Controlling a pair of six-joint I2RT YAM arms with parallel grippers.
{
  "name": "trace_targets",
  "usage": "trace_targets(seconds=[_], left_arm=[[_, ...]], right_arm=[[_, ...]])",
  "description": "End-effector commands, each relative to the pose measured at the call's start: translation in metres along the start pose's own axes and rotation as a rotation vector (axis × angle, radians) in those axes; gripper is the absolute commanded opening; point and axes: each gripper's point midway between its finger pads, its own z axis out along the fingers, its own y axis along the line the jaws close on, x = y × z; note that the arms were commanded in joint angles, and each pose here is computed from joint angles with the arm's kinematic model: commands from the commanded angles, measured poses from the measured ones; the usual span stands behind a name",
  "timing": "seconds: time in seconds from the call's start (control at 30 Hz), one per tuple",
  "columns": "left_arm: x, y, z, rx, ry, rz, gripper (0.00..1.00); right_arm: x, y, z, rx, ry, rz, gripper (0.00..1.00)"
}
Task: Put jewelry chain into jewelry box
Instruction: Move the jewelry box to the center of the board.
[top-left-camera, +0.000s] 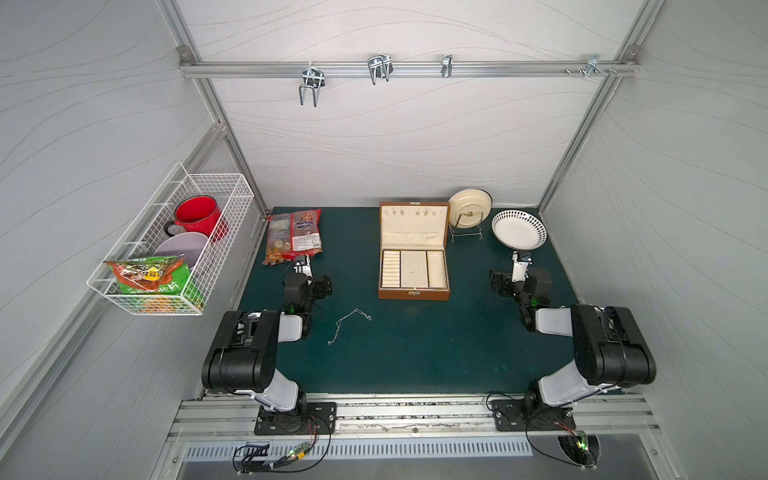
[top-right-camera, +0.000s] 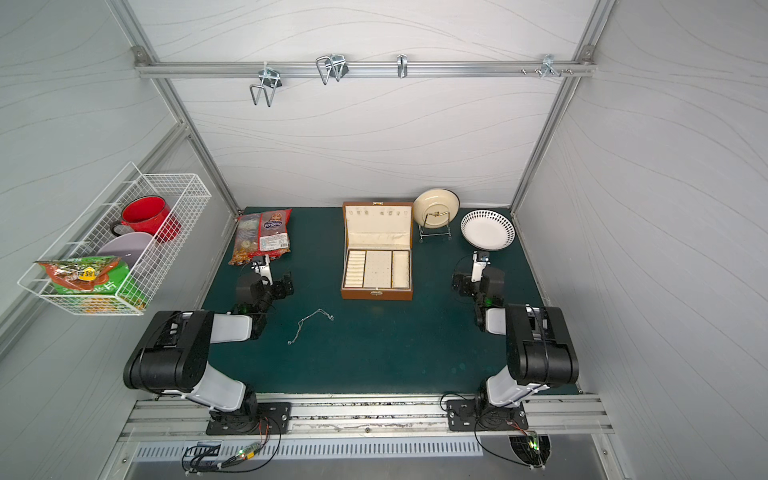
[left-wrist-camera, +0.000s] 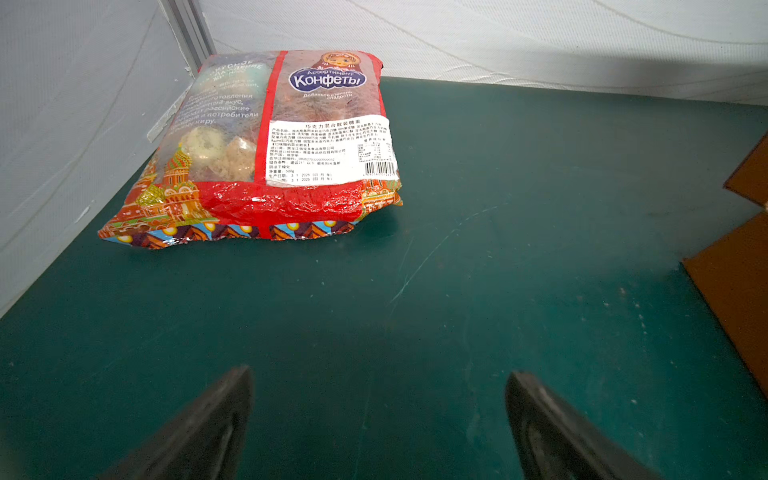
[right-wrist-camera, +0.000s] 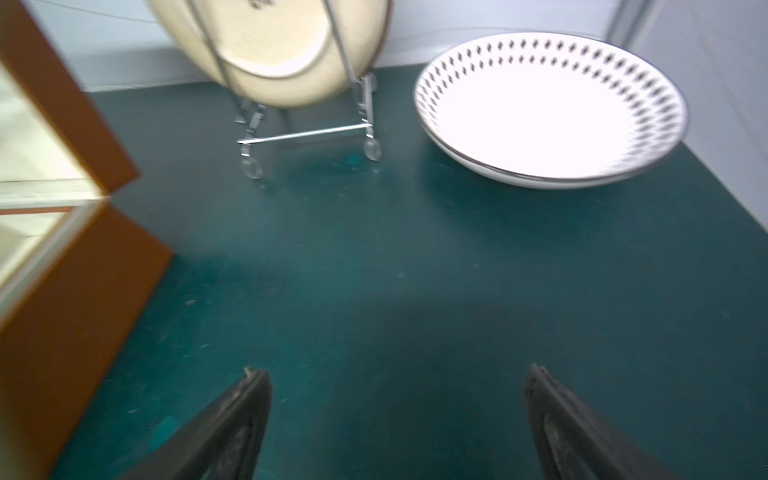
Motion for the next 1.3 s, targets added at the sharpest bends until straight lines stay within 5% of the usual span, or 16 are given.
trace_targets(seconds=[0.0, 0.1, 0.23, 0.4, 0.57, 0.7, 0.97, 1.27], left_arm=[[-0.052, 0.002, -0.006, -0.037, -0.034, 0.007, 1.0], [-0.064, 0.018, -0.014, -0.139, 0.044, -0.031, 1.0], [-0.099, 0.02, -0.027, -0.162, 0.036, -0.259, 1.0], [-0.106, 0.025, -0.036, -0.237, 0.163, -0.479, 1.0], [-0.108, -0.038, -0.013, 0.103, 0.303, -0.487, 0.79], [-0.084, -0.077, -0.002, 0.238, 0.445, -0.51, 0.74], [-0.055, -0.161, -0.008, 0.511, 0.554, -0.445, 0.8], [-0.029, -0.209, 0.005, 0.621, 0.642, -0.405, 0.9]], right_arm=[[-0.022, -0.019, -0.013, 0.144, 0.055, 0.065, 0.99], [-0.043, -0.033, -0.027, 0.233, 0.062, 0.155, 0.99], [-0.059, -0.04, -0.044, 0.246, 0.046, 0.375, 0.99], [-0.079, -0.024, -0.041, 0.122, 0.08, 0.607, 0.99], [-0.085, 0.036, -0.016, -0.143, 0.242, 0.628, 0.99], [-0.083, 0.1, -0.008, -0.306, 0.342, 0.527, 0.99], [-0.049, 0.199, 0.011, -0.545, 0.566, 0.469, 0.99], [-0.022, 0.221, 0.027, -0.571, 0.683, 0.457, 0.99]])
